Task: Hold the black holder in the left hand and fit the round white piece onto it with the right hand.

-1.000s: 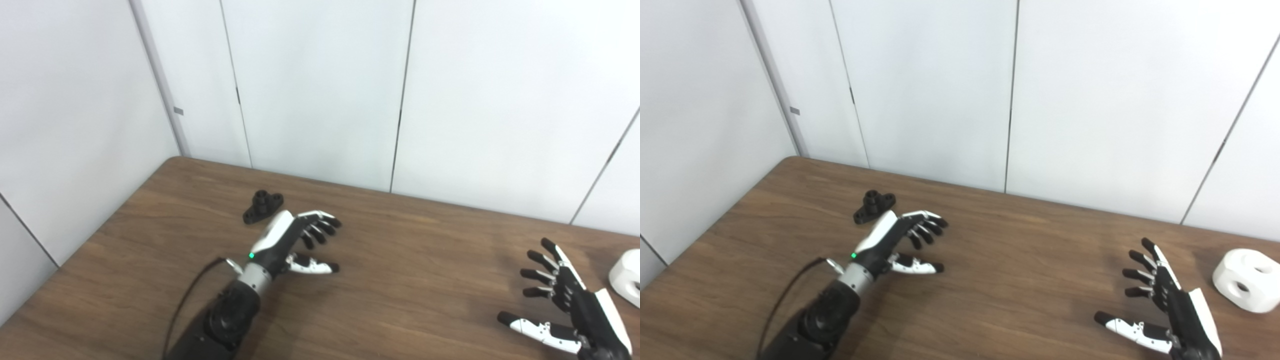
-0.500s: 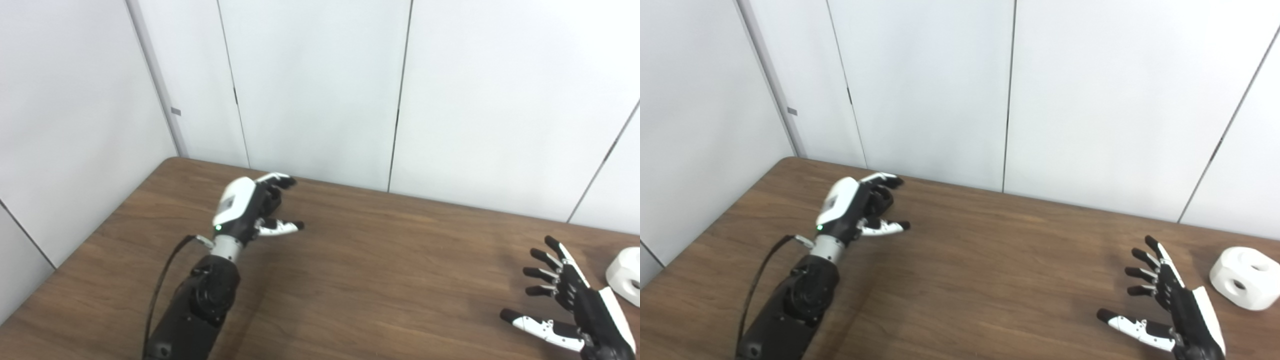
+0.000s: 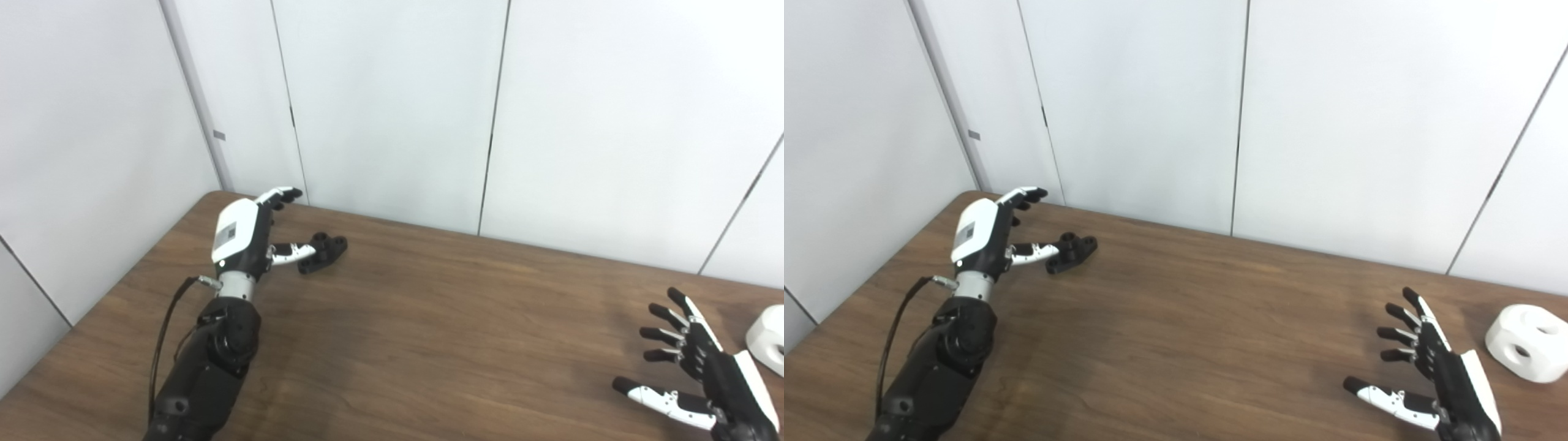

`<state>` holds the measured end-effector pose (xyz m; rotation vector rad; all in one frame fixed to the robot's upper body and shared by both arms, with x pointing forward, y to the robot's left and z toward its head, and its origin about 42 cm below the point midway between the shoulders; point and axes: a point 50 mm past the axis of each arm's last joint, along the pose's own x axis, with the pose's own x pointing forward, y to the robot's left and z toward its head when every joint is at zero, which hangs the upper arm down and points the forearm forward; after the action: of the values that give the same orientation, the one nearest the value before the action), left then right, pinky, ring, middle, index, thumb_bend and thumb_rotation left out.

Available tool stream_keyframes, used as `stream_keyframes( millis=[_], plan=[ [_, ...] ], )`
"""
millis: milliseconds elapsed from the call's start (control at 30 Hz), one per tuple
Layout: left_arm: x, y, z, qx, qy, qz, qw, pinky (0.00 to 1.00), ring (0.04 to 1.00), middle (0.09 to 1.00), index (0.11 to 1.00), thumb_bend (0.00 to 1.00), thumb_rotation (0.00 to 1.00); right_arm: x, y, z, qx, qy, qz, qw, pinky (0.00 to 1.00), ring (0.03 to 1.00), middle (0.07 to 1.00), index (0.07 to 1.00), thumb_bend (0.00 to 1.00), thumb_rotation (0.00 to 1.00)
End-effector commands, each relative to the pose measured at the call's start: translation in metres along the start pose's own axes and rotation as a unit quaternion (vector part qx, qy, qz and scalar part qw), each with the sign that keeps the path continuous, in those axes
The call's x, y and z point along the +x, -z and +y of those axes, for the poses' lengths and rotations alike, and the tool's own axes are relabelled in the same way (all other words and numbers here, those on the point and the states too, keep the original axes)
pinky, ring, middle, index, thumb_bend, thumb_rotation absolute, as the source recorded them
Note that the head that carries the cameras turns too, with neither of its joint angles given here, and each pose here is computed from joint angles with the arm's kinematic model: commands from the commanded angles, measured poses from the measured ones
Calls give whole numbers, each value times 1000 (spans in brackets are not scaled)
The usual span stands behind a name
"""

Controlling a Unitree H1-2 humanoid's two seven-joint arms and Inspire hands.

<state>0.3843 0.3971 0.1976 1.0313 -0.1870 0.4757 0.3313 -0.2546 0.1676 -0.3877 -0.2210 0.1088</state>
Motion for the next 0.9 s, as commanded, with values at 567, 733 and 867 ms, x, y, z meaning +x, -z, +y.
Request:
stream_keyframes(
  millis=[567,733,867],
  plan=[
    [11,7,-14,81,68,59,993,893,1000,1000,847,1000,578,9,-21,-11,-14,13,-42,999,620,753,870,951,581,0],
    [11,10,-21,92,78,70,990,906,1000,1000,840,1000,608,8,-23,-14,-12,13,-38,999,631,758,876,954,574,0],
    [8,13,-28,101,79,84,988,937,1000,1000,832,1000,595,6,-24,-16,-12,13,-40,999,635,763,881,958,566,0]
  ],
)
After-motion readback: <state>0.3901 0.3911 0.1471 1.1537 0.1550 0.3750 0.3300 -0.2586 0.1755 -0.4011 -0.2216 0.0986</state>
